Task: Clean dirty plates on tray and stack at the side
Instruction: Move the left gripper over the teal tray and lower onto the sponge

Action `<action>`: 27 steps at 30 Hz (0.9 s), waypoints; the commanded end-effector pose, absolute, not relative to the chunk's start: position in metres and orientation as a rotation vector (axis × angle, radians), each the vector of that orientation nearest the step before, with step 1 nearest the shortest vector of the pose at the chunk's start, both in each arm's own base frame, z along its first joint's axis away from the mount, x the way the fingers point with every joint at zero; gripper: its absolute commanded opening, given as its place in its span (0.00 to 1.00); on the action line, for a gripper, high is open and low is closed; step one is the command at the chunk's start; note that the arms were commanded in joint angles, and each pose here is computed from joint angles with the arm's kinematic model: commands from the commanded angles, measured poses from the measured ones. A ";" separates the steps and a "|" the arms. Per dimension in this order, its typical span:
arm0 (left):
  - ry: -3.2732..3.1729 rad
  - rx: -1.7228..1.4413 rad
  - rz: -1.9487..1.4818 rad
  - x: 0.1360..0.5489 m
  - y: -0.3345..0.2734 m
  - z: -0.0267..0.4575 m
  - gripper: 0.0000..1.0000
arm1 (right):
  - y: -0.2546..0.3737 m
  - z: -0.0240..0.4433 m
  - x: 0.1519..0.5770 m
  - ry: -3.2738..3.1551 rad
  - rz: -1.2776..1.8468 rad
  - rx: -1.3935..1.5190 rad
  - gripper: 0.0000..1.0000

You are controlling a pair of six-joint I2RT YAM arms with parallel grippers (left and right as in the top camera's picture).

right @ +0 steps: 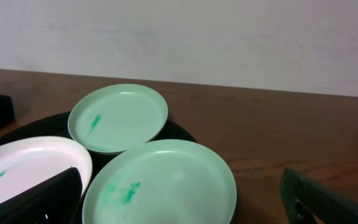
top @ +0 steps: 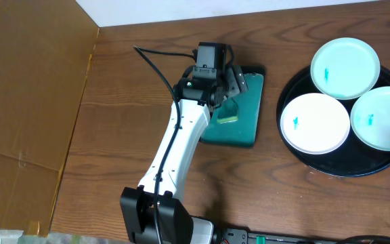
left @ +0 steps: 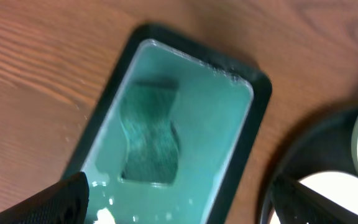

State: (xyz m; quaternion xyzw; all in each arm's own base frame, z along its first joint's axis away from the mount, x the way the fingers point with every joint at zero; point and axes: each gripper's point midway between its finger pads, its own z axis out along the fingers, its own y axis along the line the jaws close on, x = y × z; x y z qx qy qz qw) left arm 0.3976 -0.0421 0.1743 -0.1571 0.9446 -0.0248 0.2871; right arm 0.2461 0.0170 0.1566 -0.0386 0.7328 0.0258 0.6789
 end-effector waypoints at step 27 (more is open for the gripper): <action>2.807 -0.439 -0.178 0.430 -0.032 0.027 0.93 | 0.018 0.156 0.246 1.646 0.049 -0.102 0.99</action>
